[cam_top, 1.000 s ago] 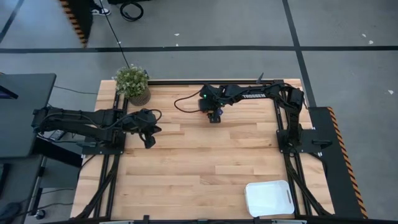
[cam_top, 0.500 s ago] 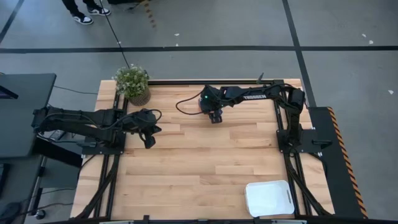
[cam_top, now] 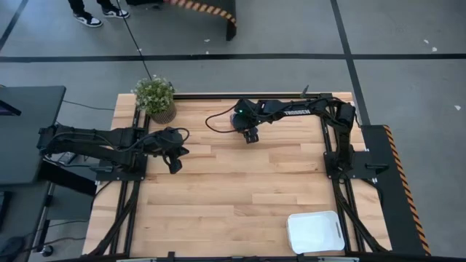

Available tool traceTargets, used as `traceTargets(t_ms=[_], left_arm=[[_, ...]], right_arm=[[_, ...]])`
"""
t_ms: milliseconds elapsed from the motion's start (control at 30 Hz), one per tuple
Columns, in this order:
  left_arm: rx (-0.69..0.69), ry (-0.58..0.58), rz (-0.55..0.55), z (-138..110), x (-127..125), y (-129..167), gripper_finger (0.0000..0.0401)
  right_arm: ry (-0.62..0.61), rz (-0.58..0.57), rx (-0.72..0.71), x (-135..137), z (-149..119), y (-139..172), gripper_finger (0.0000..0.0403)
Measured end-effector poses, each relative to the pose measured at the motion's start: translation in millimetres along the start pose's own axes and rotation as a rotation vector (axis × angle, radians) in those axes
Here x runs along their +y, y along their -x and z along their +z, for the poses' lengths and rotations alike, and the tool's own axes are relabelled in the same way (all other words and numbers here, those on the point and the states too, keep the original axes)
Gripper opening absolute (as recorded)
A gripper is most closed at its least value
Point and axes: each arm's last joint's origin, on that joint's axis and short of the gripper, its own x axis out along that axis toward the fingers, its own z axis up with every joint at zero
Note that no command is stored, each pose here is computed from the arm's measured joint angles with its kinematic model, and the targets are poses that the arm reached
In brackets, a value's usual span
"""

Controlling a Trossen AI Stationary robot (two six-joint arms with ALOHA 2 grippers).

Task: Nest measuring cups in basket
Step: Put the stacked measuring cups into the white bin

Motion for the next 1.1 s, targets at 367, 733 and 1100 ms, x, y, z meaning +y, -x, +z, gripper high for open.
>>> traceTargets(t_ms=[367,733,1100], left_arm=[[-0.019,0.003,-0.006,1.8,-0.6,0.1,0.0013],[-0.050,0.009,-0.017,4.9,-1.6,0.2,0.0013],[-0.050,0.009,-0.017,4.9,-1.6,0.2,0.0013]], right_arm=[[0.018,-0.030,-0.001,-2.0,0.0,-4.4,0.0280],[0.011,-0.024,-0.026,-2.7,1.2,-4.3,0.0190],[0.010,0.005,-0.059,-2.2,2.7,-3.9,0.0149]])
